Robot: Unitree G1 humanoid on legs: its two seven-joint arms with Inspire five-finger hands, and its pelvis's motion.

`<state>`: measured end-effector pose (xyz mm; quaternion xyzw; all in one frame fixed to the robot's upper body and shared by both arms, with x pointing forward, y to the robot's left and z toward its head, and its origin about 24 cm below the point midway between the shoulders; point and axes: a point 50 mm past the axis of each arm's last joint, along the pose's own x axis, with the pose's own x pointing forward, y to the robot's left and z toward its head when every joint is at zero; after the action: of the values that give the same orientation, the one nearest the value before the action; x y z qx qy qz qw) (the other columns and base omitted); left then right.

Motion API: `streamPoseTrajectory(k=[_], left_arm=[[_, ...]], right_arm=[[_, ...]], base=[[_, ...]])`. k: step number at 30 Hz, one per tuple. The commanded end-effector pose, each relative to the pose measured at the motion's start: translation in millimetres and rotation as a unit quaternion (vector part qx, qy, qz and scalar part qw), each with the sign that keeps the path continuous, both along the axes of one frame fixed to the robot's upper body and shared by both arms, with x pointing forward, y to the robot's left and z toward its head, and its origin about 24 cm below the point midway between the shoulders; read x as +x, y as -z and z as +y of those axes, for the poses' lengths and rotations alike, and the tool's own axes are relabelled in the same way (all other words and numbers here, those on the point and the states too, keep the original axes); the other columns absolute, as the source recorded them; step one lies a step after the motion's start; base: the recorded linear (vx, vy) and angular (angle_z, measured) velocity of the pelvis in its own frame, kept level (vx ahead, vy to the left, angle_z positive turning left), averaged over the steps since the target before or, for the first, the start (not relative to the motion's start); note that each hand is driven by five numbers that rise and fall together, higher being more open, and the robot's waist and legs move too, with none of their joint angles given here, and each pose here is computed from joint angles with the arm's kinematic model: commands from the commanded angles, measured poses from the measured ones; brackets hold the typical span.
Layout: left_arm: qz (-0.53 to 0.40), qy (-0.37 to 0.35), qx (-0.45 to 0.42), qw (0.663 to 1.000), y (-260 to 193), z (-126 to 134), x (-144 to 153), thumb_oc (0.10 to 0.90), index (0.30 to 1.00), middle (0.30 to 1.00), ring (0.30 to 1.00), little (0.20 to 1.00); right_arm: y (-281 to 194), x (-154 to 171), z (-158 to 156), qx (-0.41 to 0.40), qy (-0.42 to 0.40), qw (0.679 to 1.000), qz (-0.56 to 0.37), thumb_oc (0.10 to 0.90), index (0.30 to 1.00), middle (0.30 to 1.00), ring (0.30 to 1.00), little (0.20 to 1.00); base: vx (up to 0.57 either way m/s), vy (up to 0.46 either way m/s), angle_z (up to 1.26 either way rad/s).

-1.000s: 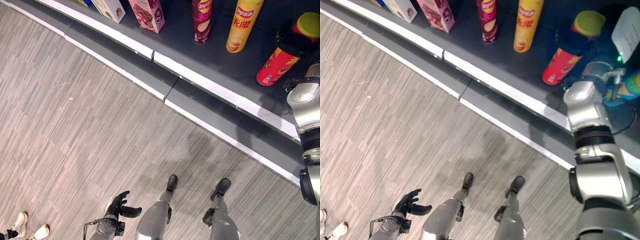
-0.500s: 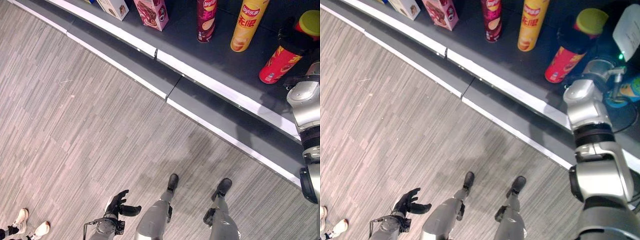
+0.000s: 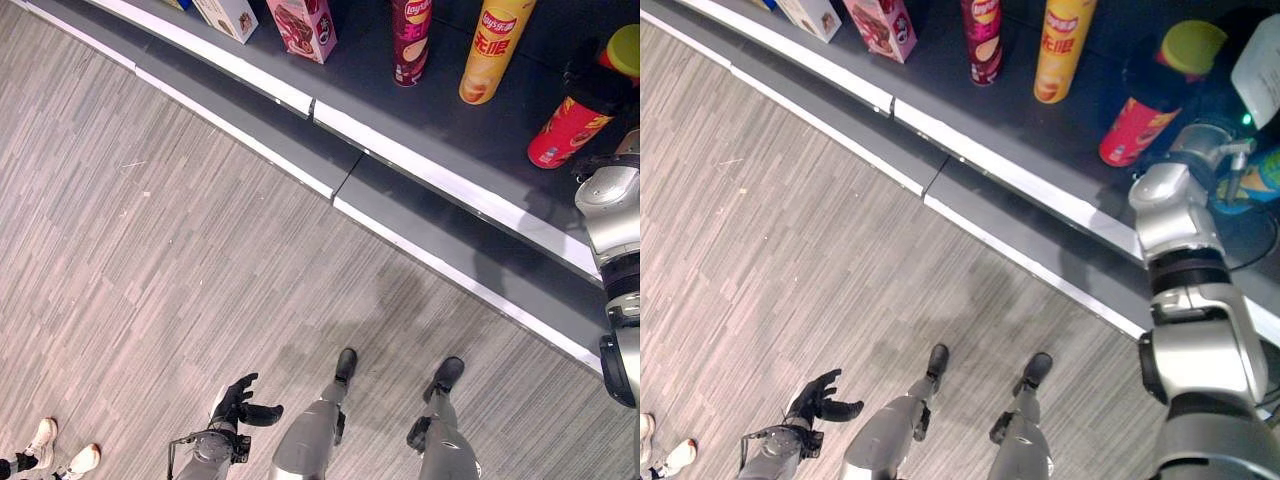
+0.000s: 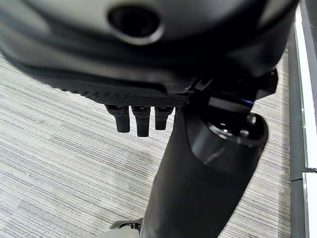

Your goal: Put the goods on the table back onto the shelves and tidy them up.

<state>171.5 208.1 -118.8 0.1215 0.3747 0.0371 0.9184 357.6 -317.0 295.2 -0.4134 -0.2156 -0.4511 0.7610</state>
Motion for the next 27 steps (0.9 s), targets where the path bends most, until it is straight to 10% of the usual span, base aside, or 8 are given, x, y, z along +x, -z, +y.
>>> streamPoseTrajectory(k=[1,12,27], left_arm=[[0.024,-0.001,0.055,0.998,3,26,-16,0.800,0.900,0.900,0.900,0.900],[0.011,0.027,0.059,0.998,-2,17,-2,0.800,0.900,0.900,0.900,0.900],[0.080,-0.017,0.127,0.988,2,65,-29,0.800,0.900,0.900,0.900,0.900]], right_arm=[[-45,-13,6,-0.065,0.013,0.994,-0.088,0.800,0.900,0.900,0.900,0.900],[-1,-8,23,-0.051,-0.025,0.996,-0.071,0.800,0.900,0.900,0.900,0.900],[137,-61,94,0.079,-0.343,0.932,0.084,0.800,0.900,0.900,0.900,0.900]], base=[[0.00,0.000,0.00],[-0.01,0.052,0.02],[0.00,0.140,-0.54]])
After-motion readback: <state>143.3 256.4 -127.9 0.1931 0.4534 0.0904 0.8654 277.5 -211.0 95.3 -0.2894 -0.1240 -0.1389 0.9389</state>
